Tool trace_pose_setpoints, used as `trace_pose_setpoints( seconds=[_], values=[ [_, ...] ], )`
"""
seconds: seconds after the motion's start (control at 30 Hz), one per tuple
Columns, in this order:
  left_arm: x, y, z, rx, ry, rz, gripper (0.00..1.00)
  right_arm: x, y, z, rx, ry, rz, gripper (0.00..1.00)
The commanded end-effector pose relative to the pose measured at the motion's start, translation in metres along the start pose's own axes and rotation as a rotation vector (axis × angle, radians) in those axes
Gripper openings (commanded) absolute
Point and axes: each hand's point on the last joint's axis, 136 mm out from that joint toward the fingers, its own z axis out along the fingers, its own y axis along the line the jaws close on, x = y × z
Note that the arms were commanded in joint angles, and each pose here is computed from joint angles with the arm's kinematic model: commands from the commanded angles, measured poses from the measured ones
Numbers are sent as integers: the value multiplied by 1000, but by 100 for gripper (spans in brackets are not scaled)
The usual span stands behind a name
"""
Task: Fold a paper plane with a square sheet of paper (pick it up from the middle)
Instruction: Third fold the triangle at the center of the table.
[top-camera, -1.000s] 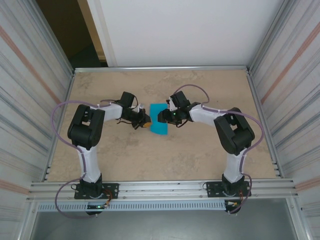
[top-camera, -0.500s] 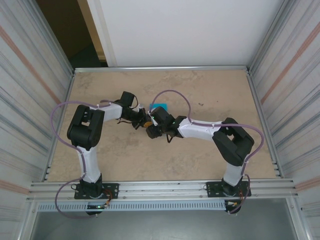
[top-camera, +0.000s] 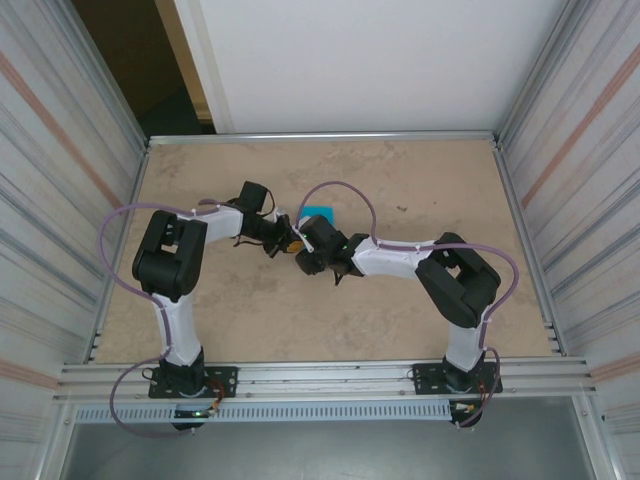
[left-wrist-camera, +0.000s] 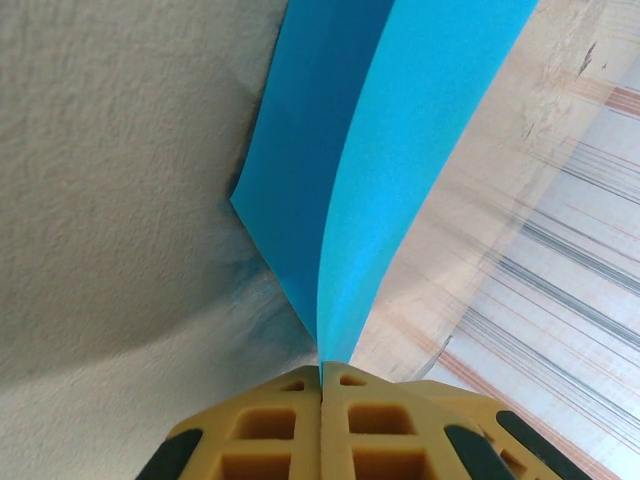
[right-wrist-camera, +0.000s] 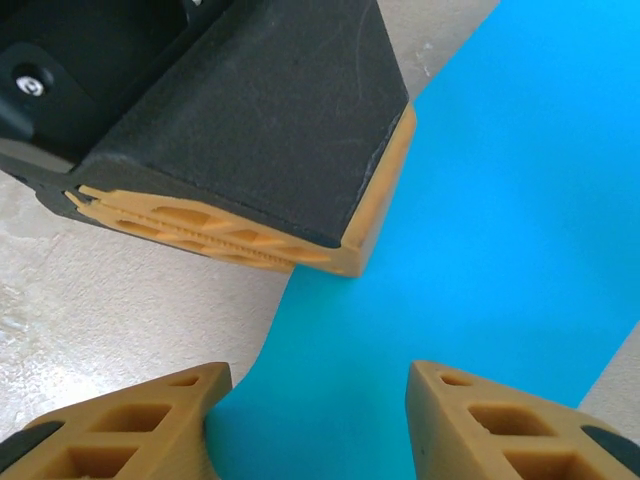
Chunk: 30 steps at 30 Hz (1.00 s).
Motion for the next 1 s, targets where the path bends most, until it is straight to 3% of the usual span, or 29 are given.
trace_pose_setpoints(
  seconds=[0.0, 0.37, 0.6, 0.77, 0.97],
  values=[
    [6, -8, -10, 22, 13, -12, 4, -3, -4, -4, 20, -19, -25, 44],
    [5, -2, -7, 10, 17, -19, 5, 3, -4, -2, 17, 2, -25, 27],
    [-5, 3, -26, 5, -36, -26, 14, 6, -2, 0, -10, 21, -10, 12],
    [-23, 12, -56, -4, -126, -24, 24, 8, 3, -6, -101, 21, 36, 9],
    [-40, -21, -74, 58, -209, 85, 31, 8, 8, -17, -278, -3, 147, 9]
  ],
)
